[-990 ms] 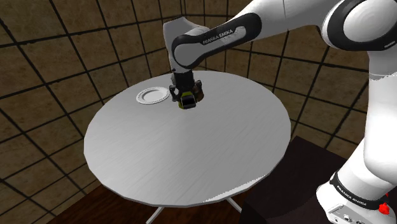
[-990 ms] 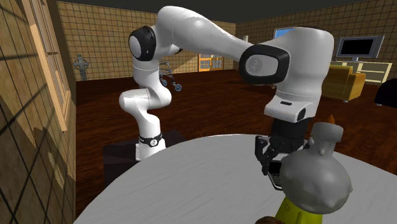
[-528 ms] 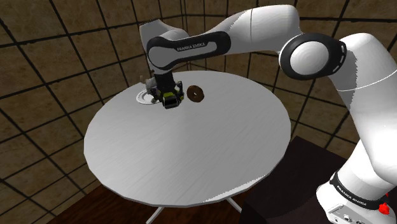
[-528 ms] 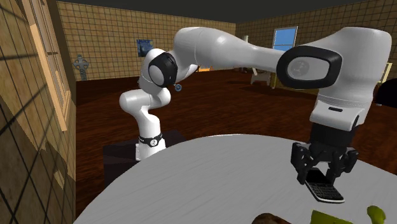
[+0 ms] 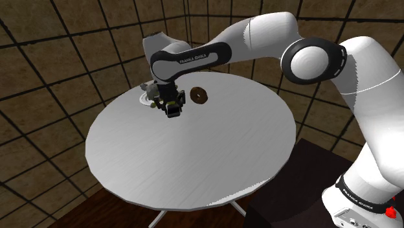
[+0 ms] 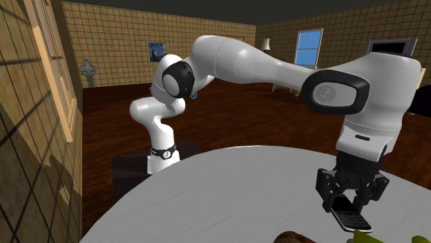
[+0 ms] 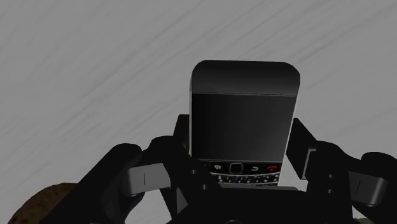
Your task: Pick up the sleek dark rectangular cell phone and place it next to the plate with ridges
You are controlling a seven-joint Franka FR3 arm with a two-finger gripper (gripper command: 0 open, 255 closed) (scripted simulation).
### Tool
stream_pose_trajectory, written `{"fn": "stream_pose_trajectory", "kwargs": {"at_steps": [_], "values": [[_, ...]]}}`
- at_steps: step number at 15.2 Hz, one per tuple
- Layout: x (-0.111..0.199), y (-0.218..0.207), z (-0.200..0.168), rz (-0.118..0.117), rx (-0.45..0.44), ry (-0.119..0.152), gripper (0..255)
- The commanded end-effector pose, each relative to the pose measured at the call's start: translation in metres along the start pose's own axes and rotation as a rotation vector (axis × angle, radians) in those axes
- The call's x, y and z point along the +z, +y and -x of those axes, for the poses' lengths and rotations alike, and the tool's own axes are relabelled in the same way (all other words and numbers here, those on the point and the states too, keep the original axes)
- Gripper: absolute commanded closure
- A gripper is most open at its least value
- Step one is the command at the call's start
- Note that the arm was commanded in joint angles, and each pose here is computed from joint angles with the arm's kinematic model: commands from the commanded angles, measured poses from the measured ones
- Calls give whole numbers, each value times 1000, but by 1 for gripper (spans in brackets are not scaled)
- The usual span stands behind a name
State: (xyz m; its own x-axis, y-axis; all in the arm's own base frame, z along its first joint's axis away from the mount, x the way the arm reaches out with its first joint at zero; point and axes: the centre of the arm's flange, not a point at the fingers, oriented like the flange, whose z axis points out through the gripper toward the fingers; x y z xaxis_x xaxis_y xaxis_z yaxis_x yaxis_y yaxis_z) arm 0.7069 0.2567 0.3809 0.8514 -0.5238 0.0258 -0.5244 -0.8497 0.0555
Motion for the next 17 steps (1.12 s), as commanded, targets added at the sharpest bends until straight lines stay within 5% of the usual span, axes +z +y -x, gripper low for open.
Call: {"fn": "stream_pose_trajectory", "kwargs": {"at_steps": [1,13,14,17], "values": [[12,0,1,0,1,0,255],[37,-2,2,0,1,0,255],[37,-2,2,0,1,0,0],[37,-2,2,0,1,0,0]]}}
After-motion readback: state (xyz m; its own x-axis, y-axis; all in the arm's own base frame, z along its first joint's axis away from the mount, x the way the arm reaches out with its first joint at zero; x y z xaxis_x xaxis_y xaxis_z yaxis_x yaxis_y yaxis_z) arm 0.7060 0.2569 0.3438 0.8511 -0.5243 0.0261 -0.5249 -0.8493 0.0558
